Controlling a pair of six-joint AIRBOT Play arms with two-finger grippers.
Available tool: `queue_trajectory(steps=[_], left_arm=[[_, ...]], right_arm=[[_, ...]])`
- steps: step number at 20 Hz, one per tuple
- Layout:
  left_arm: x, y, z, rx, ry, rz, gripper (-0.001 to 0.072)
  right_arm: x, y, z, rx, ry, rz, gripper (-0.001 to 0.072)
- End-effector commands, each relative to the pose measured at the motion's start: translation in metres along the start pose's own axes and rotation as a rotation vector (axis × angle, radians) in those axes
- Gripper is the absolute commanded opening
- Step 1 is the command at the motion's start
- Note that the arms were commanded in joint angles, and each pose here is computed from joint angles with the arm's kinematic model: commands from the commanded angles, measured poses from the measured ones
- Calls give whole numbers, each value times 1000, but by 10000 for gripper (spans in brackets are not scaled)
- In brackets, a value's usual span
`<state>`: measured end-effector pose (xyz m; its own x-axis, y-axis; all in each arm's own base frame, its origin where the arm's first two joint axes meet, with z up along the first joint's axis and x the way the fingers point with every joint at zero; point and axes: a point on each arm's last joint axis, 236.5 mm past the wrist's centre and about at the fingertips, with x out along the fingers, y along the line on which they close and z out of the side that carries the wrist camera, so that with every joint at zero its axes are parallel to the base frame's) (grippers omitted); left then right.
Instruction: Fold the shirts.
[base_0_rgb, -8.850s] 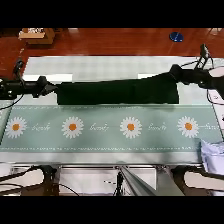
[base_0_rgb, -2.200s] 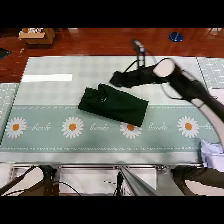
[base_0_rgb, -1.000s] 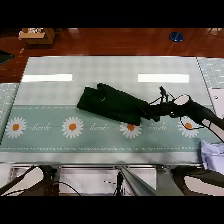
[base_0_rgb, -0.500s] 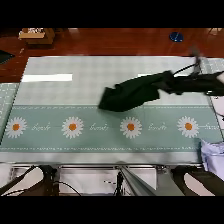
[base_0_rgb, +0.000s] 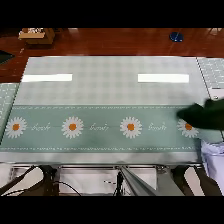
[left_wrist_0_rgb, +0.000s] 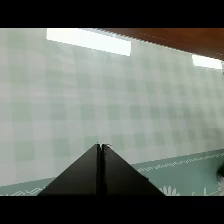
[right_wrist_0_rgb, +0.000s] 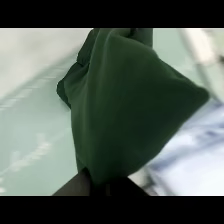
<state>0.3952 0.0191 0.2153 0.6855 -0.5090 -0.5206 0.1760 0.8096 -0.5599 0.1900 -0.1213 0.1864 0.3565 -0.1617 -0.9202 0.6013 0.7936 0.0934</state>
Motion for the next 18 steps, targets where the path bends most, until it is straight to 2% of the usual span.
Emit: queue_trajectory(steps=[1, 5, 8, 10, 14, 18], left_arm=[[0, 1, 0, 1, -1, 1, 22], [0, 1, 0, 20, -1, 1, 21], [3, 5, 2, 11, -4, 4, 21], [7, 13, 5, -1, -11, 11, 21], [12, 20, 6, 34, -10, 15, 21], [12, 22, 8, 47, -19, 21, 21]], right_arm=[[-25, -84, -30, 166, 58, -294, 27], [-42, -131, -42, 238, 80, -498, 27], [-22, -134, -56, 230, 163, -502, 27], [-5, -140, -74, 217, 251, -528, 27], [3, -187, -127, 249, 476, -756, 28], [14, -203, -196, 355, 715, -781, 28]])
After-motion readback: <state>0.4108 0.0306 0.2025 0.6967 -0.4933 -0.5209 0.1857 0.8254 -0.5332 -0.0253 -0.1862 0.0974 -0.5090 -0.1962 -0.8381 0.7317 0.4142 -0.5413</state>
